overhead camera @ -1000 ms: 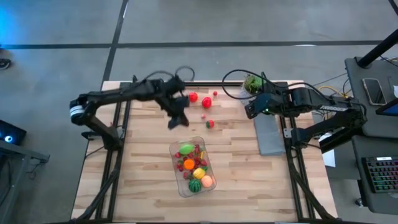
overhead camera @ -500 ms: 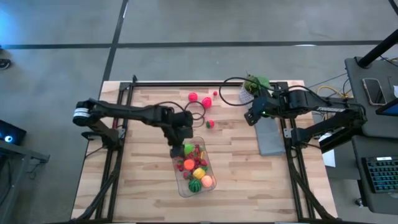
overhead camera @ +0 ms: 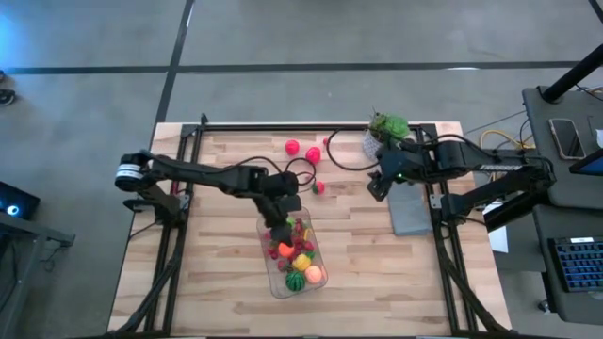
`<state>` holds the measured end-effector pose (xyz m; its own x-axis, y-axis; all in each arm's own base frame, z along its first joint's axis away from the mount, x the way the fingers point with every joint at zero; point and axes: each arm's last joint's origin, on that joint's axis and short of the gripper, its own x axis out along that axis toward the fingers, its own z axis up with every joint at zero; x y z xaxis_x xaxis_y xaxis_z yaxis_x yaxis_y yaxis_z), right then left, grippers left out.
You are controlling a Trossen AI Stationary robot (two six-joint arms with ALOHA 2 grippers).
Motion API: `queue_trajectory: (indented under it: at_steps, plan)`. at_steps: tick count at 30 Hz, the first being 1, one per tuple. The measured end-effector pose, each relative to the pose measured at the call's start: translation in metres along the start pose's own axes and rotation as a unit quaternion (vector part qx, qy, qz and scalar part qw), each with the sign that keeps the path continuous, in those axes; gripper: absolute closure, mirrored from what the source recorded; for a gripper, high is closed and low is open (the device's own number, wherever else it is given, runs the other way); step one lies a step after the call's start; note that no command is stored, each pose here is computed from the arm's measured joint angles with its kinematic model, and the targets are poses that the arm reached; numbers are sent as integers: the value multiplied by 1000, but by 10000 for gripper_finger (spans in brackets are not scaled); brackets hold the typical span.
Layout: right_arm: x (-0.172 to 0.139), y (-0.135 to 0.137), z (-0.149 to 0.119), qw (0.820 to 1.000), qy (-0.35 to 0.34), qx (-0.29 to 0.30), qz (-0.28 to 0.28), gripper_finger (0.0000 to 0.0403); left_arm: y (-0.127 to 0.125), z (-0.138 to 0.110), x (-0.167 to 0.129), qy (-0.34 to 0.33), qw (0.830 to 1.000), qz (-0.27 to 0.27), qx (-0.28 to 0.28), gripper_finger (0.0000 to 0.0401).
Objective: Pick and placing Produce into tupperware
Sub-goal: Put the red cherry into the transparent bin
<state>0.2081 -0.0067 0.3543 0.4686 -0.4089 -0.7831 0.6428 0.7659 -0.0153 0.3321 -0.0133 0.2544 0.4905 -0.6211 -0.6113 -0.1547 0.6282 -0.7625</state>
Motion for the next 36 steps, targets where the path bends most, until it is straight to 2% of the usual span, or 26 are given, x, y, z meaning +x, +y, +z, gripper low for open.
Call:
queue_trajectory:
  at_steps: [3,6,10,13,17,22,26,28,34,36]
  plan:
    - [-2,8,5,999,-33,-20,28,179,2,-4,0,2,1000,7,-15,211]
    - [-4,14,9,996,-64,-35,50,179,1,-6,-3,1,1000,6,1,177]
    - [-3,13,12,996,-78,-34,35,179,-4,-8,-5,-15,999,21,20,163]
    - [0,10,14,995,-97,21,-15,179,-12,-9,-12,-60,996,57,9,162]
    - [3,10,14,994,-89,70,-5,179,-23,-10,-32,-133,987,87,-18,162]
    - [32,12,22,991,-3,131,37,179,-32,-20,-71,-245,957,151,-44,162]
    - [80,5,36,982,84,157,59,179,-31,-35,-108,-345,903,238,-91,162]
    - [108,-2,43,978,107,168,57,179,-33,-46,-123,-377,882,262,-106,162]
    - [182,-36,70,966,142,209,62,179,-35,-71,-148,-411,864,275,-96,162]
    - [201,-49,82,961,146,227,58,179,-34,-75,-151,-425,852,291,-96,162]
